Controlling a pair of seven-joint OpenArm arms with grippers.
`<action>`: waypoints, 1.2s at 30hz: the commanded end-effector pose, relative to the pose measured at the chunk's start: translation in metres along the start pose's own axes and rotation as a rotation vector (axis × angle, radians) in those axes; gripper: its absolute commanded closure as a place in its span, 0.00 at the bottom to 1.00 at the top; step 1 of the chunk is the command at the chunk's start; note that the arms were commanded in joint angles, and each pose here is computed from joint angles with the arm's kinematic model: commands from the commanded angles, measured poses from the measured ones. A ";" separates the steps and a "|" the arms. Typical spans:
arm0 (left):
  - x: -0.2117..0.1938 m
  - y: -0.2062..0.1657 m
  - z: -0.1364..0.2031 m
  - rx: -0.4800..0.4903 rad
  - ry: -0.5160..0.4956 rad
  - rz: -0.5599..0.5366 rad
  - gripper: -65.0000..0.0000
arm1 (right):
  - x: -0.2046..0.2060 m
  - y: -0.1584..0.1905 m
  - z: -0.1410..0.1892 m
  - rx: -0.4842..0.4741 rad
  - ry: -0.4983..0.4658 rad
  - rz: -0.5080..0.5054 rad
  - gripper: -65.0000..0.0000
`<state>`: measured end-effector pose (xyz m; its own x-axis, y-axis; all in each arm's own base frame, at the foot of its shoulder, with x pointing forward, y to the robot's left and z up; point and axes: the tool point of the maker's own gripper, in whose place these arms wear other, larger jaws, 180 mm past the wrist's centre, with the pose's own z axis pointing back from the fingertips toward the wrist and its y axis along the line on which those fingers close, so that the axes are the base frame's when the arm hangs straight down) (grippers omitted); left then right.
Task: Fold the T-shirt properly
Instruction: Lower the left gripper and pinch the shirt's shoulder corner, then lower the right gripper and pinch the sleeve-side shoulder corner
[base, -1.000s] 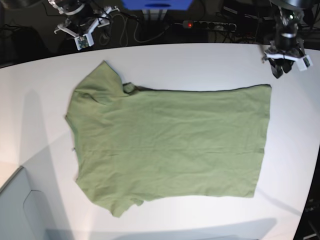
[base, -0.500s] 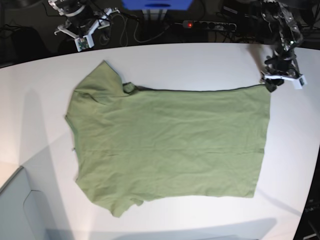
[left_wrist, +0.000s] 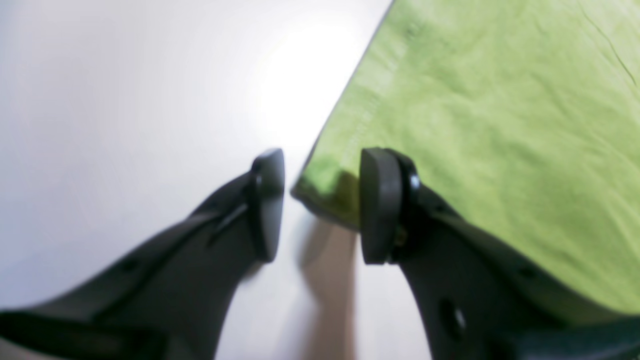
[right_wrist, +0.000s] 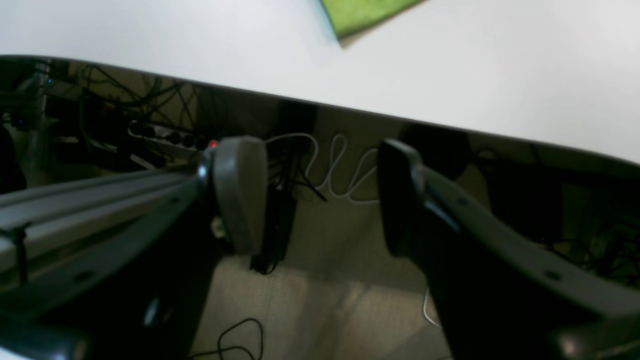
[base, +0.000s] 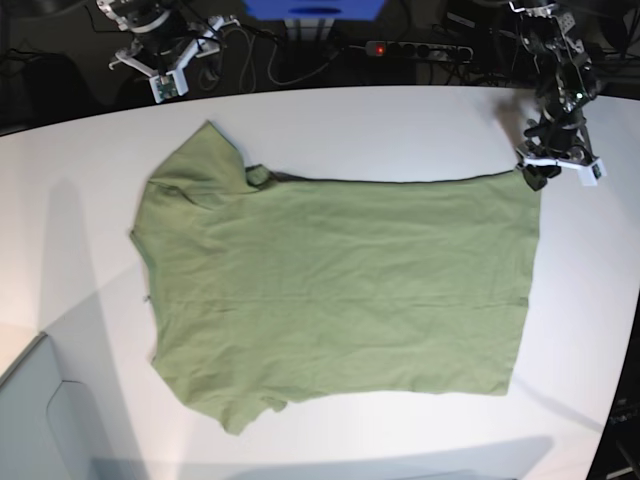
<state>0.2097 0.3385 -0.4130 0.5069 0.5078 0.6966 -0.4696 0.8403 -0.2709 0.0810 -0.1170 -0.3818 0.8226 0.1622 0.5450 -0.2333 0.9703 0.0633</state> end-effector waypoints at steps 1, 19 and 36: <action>0.004 -0.001 0.000 -0.002 -0.002 -0.007 0.65 | 0.006 0.002 0.003 0.005 -0.028 0.001 0.48; 0.004 -0.001 0.001 -0.004 0.003 -0.010 1.00 | 0.048 0.004 -0.009 0.005 -0.145 -0.018 0.46; 0.000 0.001 0.002 0.001 0.011 -0.012 1.00 | 0.075 0.001 -0.050 0.023 -0.189 0.015 0.40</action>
<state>0.2071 0.3353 -0.4162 0.5198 0.5114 0.6843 -0.4689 0.8403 -0.2719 0.1633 -0.0953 -0.3913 0.7342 0.1446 0.6634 -0.2564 0.9638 0.0737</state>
